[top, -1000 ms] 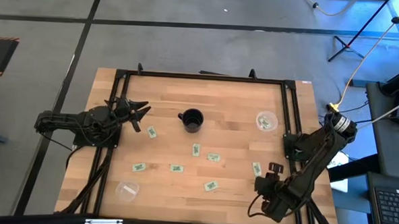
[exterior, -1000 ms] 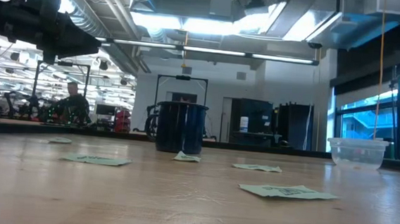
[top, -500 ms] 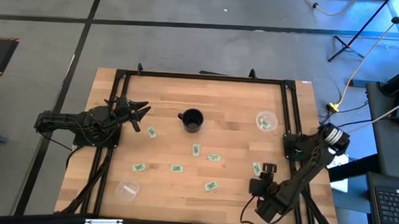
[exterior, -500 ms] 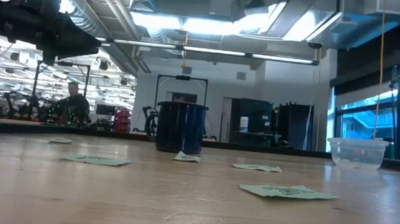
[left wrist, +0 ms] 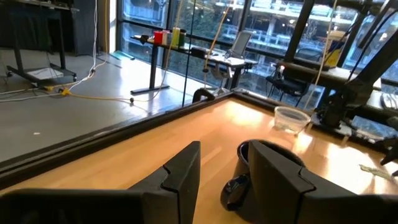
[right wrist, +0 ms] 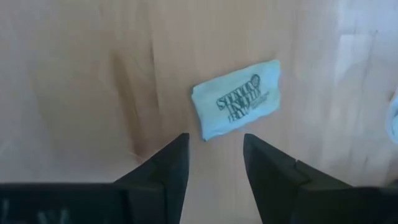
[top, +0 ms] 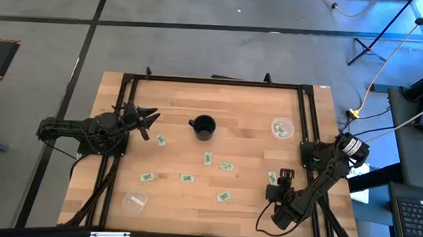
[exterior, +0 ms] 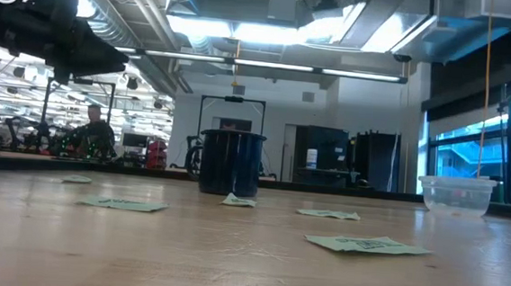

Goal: Pick and place Stevia / Truvia into bins
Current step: Put the stevia packet into the round transparent container

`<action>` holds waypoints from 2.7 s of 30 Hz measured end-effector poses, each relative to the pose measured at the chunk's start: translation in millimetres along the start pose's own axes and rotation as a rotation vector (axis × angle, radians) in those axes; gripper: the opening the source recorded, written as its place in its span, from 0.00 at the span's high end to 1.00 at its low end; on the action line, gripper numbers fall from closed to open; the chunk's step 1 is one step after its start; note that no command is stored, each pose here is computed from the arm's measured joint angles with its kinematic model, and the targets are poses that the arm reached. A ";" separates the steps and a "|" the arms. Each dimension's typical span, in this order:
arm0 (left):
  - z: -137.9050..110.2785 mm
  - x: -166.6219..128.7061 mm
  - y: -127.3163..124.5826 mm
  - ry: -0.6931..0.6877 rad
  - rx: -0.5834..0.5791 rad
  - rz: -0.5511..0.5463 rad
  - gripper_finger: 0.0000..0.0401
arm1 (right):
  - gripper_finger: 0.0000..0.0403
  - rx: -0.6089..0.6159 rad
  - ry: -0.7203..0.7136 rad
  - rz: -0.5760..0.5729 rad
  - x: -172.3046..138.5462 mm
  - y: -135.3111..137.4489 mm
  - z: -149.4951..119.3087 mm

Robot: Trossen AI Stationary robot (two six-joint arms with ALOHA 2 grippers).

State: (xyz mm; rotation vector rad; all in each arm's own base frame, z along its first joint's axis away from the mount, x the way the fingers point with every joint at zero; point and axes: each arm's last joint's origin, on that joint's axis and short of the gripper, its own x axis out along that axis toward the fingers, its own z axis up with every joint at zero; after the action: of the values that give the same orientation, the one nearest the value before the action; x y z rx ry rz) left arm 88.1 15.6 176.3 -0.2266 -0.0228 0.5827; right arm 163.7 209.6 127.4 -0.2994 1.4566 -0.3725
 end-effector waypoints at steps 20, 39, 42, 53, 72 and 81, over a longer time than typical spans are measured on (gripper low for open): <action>-1.4 0.0 0.4 0.012 0.008 0.006 0.68 | 0.62 -0.066 -0.010 0.006 1.1 0.6 2.2; -1.4 0.0 0.5 0.012 0.009 0.006 0.68 | 0.62 -0.077 0.026 0.040 5.1 -4.4 13.0; -1.5 0.0 0.5 0.013 0.009 0.007 0.68 | 0.62 -0.089 0.034 0.046 5.6 -5.5 14.7; -1.5 0.0 0.5 0.014 0.007 0.006 0.68 | 0.69 -0.133 0.068 0.102 5.8 -8.6 19.5; -1.6 0.0 0.4 0.014 0.006 0.004 0.68 | 0.76 -0.117 0.004 0.051 8.2 -11.5 25.1; -1.7 0.0 0.4 0.016 0.007 0.003 0.68 | 0.77 -0.065 0.024 0.129 22.0 -11.9 16.9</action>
State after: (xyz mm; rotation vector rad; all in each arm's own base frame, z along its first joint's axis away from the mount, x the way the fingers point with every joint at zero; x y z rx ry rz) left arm 88.0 15.6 174.6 -0.2239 -0.0053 0.5841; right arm 181.5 189.2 114.1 -0.2525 1.5054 -0.2255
